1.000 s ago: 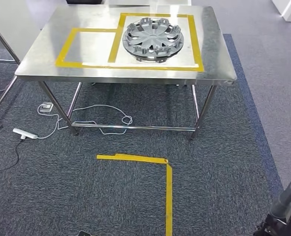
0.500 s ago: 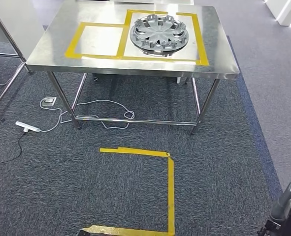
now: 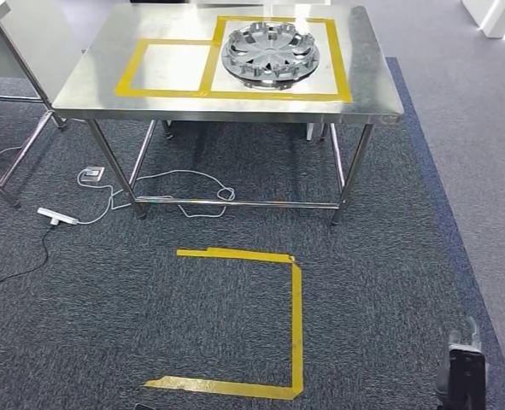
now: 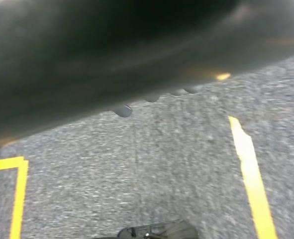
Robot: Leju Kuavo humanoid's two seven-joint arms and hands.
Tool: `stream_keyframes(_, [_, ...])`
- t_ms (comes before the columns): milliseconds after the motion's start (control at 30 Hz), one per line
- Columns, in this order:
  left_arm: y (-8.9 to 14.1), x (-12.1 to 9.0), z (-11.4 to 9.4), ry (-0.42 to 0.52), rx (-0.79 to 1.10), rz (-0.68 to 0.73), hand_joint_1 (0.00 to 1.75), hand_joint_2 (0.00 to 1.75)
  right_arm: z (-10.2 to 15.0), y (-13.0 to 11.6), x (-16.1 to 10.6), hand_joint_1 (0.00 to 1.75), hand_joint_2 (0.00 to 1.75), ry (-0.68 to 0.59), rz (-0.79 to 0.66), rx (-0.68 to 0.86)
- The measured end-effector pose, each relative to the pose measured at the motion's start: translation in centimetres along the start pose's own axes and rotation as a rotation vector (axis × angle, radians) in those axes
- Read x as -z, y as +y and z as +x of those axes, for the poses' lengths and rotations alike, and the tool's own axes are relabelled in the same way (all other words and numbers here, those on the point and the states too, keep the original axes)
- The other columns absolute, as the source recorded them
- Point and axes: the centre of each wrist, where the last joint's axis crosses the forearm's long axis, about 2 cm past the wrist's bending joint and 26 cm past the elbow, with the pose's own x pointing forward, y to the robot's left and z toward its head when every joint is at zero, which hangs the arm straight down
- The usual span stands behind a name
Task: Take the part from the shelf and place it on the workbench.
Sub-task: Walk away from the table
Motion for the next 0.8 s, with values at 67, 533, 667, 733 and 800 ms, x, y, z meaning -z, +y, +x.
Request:
stream_keyframes(67, [0.0, -0.1, -0.1, 0.008, -0.005, 0.009, 0.00, 0.00, -2.9, 0.3, -1.2, 0.00, 0.00, 0.166, 0.001, 0.001])
stream_keyframes(533, [-0.1, -0.9, -1.2, 0.053, -0.036, 0.047, 0.00, 0.00, -8.4, 4.4, -10.6, 0.00, 0.00, 0.906, 0.090, 0.000])
stream_keyframes(667, [-0.1, -0.7, -1.0, 0.048, -0.038, 0.047, 0.00, 0.00, -8.5, 5.0, -10.7, 0.00, 0.00, 0.886, 0.159, -0.022])
stream_keyframes(733, [-0.1, -0.7, -1.0, 0.045, -0.038, 0.046, 0.00, 0.00, -8.6, 5.0, -11.0, 0.00, 0.00, 0.893, 0.182, -0.038])
stream_keyframes(800, [-0.2, -0.8, -1.0, 0.047, -0.038, 0.045, 0.00, 0.00, -8.8, 5.1, -11.3, 0.00, 0.00, 0.900, 0.205, -0.049])
